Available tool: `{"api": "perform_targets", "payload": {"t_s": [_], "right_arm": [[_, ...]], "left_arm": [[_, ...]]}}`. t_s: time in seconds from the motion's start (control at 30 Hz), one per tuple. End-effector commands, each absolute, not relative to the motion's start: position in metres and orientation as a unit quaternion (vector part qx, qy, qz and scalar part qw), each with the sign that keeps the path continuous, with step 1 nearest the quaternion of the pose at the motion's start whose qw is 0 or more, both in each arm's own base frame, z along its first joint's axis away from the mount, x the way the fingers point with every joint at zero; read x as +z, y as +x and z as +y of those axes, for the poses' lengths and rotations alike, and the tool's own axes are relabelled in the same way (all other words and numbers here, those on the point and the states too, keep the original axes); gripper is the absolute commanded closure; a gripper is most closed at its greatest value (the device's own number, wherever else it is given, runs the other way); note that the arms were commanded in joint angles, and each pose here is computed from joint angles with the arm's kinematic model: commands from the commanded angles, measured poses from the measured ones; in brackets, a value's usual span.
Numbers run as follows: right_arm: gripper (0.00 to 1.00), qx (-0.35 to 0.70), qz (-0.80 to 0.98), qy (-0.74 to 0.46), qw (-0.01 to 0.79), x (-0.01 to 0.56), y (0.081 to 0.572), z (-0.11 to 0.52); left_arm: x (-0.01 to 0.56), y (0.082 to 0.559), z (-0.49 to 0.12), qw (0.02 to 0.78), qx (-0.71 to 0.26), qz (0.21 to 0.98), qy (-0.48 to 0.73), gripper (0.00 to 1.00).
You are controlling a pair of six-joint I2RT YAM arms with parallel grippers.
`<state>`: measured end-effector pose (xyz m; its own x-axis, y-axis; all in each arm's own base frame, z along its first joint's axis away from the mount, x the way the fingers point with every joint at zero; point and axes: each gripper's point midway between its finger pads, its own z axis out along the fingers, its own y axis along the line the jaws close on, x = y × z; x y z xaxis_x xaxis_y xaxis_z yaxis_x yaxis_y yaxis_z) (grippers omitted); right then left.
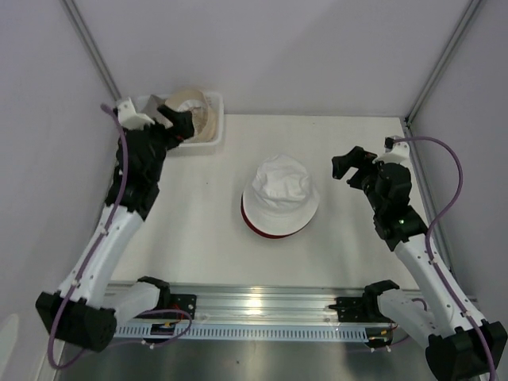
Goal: Stack the hats
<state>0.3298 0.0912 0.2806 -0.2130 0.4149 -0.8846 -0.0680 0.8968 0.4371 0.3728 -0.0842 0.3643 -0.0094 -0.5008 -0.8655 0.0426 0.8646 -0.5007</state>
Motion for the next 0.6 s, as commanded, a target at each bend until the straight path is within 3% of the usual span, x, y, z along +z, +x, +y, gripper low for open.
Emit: {"api": "perform_targets", "payload": {"t_s": [0.0, 0.1, 0.17, 0.27, 0.43, 0.57], "right_arm": [[0.01, 0.193, 0.759, 0.100, 0.613, 0.282, 0.336, 0.094], [0.01, 0.183, 0.763, 0.107, 0.610, 0.277, 0.343, 0.091], [0.01, 0.175, 0.765, 0.112, 0.610, 0.274, 0.348, 0.088], [0.01, 0.166, 0.771, 0.120, 0.603, 0.266, 0.357, 0.084], [0.00, 0.159, 0.775, 0.135, 0.597, 0.263, 0.372, 0.076], [0.01, 0.156, 0.778, 0.136, 0.593, 0.263, 0.379, 0.074]], "left_arm": [[0.305, 0.404, -0.077, 0.578, -0.145, 0.789, -0.147, 0.01], [0.316, 0.452, -0.061, 0.574, -0.113, 0.798, -0.144, 0.00], [0.311, 0.483, -0.080, 0.552, -0.141, 0.817, -0.089, 0.02], [0.284, 0.517, -0.102, 0.518, -0.145, 0.843, -0.020, 0.06], [0.219, 0.561, -0.093, 0.457, -0.056, 0.887, -0.027, 0.06], [0.205, 0.596, -0.105, 0.468, -0.066, 0.881, -0.022, 0.11]]}}
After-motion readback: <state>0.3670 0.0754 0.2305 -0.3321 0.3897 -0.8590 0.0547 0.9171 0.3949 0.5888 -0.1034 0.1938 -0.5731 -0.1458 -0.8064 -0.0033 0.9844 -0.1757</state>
